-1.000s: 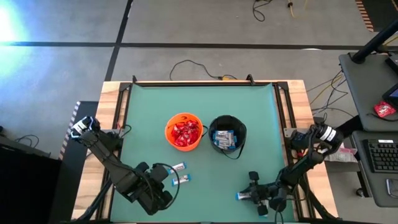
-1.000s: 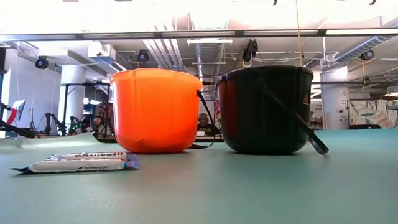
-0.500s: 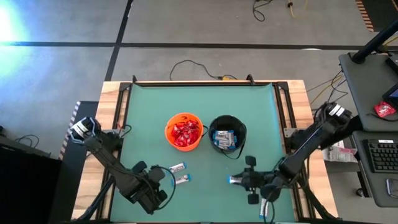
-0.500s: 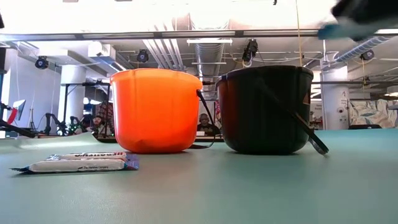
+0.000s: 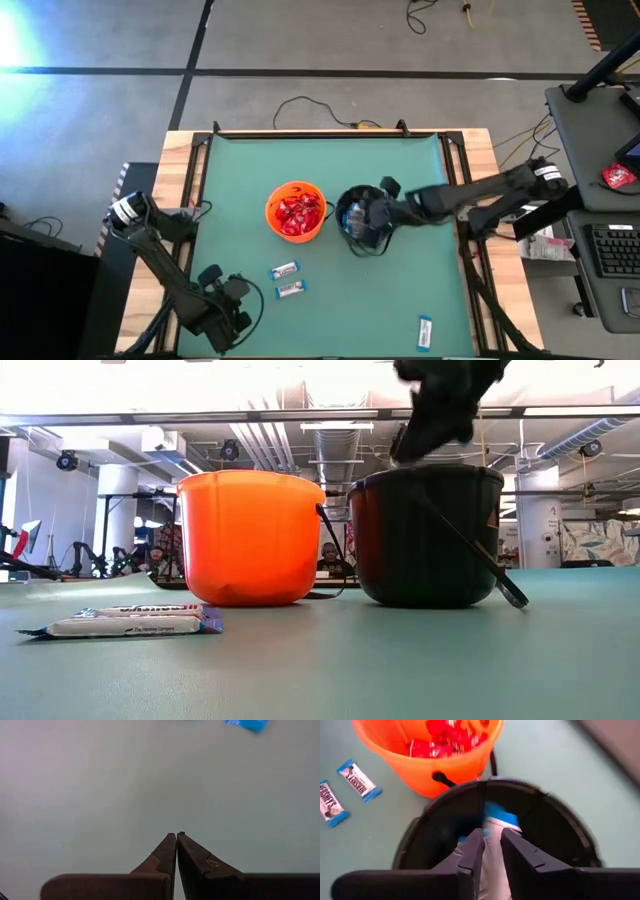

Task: Sort candy by brand, put in halloween buckets
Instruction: Put the white chocolate into the black bucket

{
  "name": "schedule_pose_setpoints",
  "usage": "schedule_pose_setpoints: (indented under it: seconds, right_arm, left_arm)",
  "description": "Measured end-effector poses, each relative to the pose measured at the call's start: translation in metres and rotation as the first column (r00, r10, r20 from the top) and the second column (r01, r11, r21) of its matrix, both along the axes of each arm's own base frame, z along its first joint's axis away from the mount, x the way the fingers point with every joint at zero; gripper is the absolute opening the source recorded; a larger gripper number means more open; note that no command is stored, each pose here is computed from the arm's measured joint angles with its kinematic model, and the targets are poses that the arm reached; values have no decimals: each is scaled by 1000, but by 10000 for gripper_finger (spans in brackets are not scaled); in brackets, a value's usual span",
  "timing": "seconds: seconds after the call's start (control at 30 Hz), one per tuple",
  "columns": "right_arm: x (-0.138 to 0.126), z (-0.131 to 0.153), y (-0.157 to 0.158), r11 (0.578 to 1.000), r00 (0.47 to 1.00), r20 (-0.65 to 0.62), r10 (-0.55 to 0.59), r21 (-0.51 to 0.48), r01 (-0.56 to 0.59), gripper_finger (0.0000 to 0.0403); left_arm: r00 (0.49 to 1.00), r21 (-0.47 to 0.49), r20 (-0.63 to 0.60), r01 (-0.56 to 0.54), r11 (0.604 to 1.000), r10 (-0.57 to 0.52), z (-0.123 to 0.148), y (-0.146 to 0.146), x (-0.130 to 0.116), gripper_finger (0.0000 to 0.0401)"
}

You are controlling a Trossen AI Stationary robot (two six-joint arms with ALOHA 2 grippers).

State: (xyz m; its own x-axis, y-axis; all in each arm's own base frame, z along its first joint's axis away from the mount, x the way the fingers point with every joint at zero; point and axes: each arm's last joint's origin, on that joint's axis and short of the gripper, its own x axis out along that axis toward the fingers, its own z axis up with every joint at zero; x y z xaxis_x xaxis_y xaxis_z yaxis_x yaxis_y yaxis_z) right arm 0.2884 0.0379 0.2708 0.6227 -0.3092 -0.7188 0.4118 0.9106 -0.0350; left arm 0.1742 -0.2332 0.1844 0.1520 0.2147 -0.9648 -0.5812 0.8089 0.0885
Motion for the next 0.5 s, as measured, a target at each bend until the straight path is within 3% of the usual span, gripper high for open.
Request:
schedule_pose_setpoints:
  seconds: [0.17,0.3,0.5]
  right_arm:
    - [7,-22,-35,987,997,-63,-53,147,62,45]
    - [10,-34,-44,978,992,-110,-68,189,88,46]
    - [10,-1,-26,980,1000,-7,-5,198,7,76]
  left_arm:
    - [1000,1,7,-13,1000,13,-3,-7,-13,0]
    - [1000,-3,13,-3,1000,3,-3,-13,-23,0]
    - [1000,-11,25,-13,1000,13,-3,-17,-29,0]
